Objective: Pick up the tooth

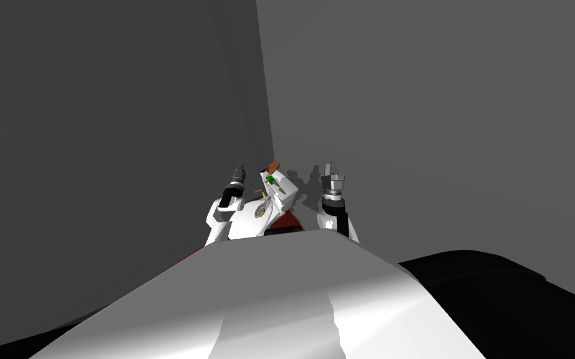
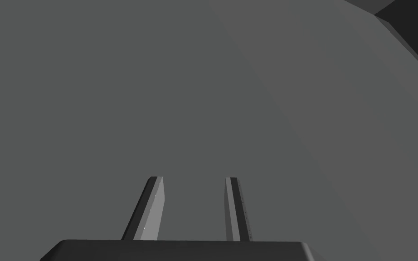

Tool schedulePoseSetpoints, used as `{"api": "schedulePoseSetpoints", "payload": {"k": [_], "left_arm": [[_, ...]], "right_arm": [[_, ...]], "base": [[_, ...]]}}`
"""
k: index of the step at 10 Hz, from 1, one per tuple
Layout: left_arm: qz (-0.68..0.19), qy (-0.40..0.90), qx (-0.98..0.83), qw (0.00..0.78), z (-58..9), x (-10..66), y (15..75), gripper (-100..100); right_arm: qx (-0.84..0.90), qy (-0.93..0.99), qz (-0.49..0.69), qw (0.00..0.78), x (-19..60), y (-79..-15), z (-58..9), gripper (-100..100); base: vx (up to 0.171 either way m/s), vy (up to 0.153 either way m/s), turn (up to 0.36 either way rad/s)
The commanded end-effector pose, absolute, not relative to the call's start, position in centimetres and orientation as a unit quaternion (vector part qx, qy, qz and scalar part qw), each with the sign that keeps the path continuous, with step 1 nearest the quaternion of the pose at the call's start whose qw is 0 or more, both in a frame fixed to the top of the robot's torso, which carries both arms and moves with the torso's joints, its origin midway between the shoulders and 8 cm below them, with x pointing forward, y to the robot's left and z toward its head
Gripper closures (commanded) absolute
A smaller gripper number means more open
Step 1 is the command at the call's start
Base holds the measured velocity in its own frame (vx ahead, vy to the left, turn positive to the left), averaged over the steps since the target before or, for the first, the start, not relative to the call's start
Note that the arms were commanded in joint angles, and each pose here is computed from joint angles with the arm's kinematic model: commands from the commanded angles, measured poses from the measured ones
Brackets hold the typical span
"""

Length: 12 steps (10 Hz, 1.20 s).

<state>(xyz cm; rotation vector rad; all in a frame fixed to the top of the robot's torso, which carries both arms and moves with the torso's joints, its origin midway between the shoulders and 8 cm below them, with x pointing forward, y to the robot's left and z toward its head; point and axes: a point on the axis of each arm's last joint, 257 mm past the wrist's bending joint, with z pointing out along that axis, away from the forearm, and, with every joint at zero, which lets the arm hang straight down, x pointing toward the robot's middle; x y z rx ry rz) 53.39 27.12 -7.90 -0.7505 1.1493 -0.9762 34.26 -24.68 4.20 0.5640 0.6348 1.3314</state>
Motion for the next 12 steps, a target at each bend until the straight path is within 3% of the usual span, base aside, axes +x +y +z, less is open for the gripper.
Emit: {"api": "schedulePoseSetpoints", "payload": {"k": [1, 12], "left_arm": [[-0.432, 0.509, -0.332, 0.666, -7.9, 53.4, 27.1, -100], [-0.398, 0.598, -0.352, 0.601, -10.2, 60.2, 23.9, -100]], "right_arm": [[0.254, 0.285, 0.599, 0.704, 34.3, -24.7, 4.2, 0], [0.254, 0.285, 0.599, 0.704, 34.3, -24.7, 4.2, 0]], "base": [[0.006, -0.007, 0.021], [-0.015, -0.008, -0.034]]}}
